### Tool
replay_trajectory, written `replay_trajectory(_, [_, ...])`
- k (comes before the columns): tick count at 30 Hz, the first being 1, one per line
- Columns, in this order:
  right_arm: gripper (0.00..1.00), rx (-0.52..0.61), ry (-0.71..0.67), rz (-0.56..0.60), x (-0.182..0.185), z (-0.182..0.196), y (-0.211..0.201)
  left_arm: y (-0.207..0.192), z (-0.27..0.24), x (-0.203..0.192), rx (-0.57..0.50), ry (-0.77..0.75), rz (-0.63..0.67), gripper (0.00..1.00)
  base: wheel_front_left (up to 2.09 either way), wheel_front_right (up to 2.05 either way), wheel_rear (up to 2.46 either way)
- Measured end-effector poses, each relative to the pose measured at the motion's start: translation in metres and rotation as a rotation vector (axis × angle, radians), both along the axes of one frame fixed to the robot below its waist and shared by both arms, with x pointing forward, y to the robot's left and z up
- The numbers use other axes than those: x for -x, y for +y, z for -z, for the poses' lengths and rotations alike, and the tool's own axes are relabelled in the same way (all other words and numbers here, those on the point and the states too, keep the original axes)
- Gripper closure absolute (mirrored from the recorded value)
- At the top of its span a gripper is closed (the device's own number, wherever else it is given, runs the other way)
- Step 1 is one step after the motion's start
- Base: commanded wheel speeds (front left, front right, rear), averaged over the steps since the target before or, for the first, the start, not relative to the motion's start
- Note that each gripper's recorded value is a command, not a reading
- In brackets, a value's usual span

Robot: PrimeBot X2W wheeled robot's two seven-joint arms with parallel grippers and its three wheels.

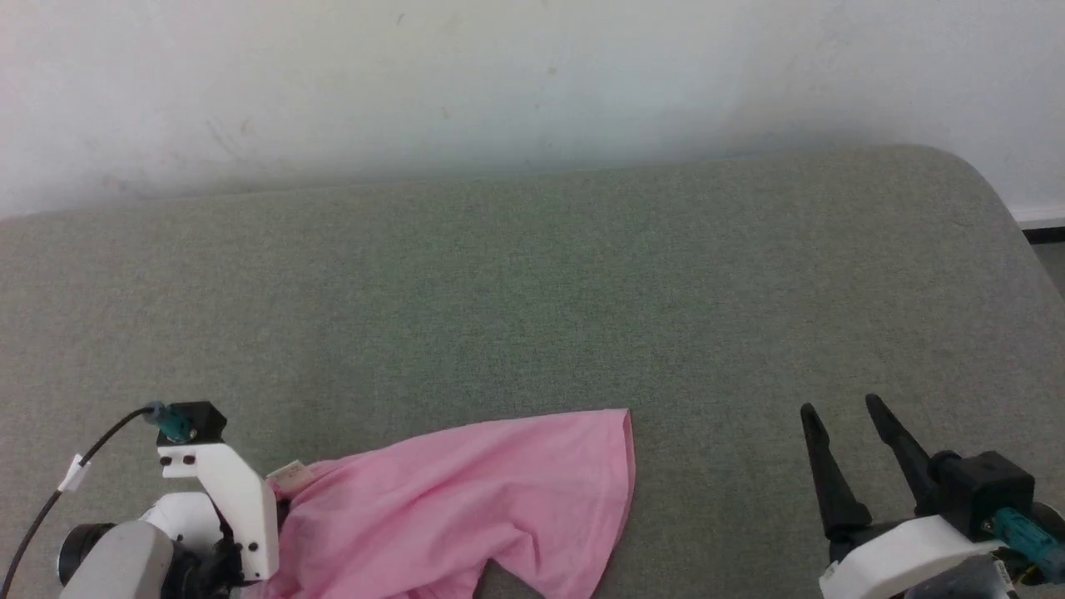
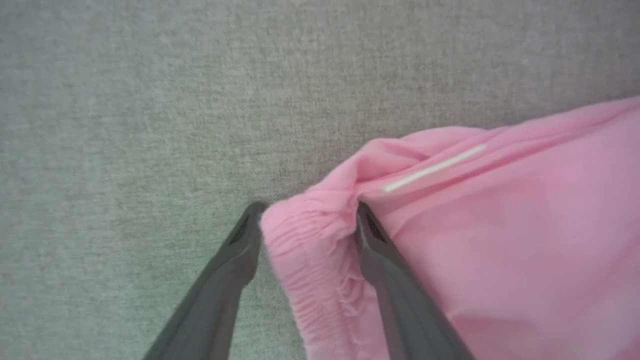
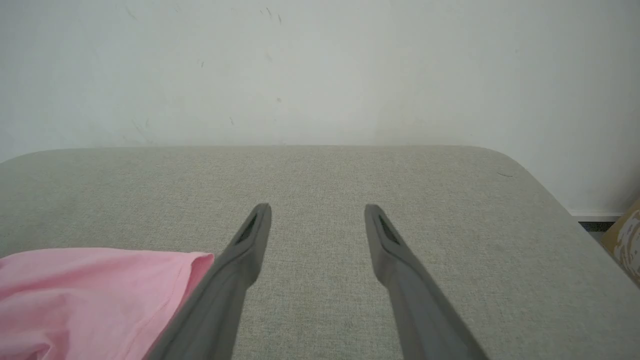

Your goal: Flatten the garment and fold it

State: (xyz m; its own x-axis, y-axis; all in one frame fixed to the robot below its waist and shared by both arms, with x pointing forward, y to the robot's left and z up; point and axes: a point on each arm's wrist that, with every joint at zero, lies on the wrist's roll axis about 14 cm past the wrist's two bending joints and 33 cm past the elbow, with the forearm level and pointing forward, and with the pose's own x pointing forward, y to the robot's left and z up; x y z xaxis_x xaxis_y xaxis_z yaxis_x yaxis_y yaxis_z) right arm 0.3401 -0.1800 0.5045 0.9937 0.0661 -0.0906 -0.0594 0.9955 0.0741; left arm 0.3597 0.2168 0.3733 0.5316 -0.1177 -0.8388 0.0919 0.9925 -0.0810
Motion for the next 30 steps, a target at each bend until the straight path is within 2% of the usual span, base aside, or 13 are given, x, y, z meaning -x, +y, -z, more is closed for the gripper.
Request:
replay_trajectory(1, [0.0,0.0,0.005,-0.002,0.0,0.001,0.001,-0.001,0.0,-0.001,0.004,-0.006,-0.001,0.84,0.0,0.0,0.0])
replay_trajectory(2, [0.0,-0.002,0.016,-0.006,0.0,0.004,0.002,-0.002,0.0,-0.002,0.008,-0.011,0.001,1.0,0.0,0.0,0.0])
replay_trajectory(7, [0.0,-0.034,0.105,-0.056,0.0,0.021,0.018,-0.01,-0.004,-0.007,0.046,-0.085,-0.012,1.0,0.0,0.0,0.0])
replay_trajectory(13, [0.0,-0.07,0.3,-0.192,-0.015,0.047,0.057,-0.011,-0.024,-0.018,0.05,-0.231,-0.036,1.0,0.0,0.0,0.0])
replay_trajectory(17, [0.0,-0.007,0.452,-0.302,-0.023,0.068,0.077,-0.014,-0.046,-0.025,0.057,-0.334,-0.049,1.0,0.0,0.0,0.0])
replay_trajectory(22, [0.0,0.02,0.546,-0.398,-0.039,0.081,0.103,-0.013,-0.066,-0.027,0.053,-0.409,-0.052,1.0,0.0,0.0,0.0])
replay_trajectory(26, [0.0,0.047,0.632,-0.446,-0.055,0.098,0.118,-0.017,-0.074,-0.033,0.057,-0.442,-0.042,1.0,0.0,0.0,0.0])
replay_trajectory(30, [0.0,0.051,0.767,-0.474,-0.05,0.125,0.126,-0.017,-0.074,-0.034,0.057,-0.444,-0.04,1.0,0.0,0.0,0.0])
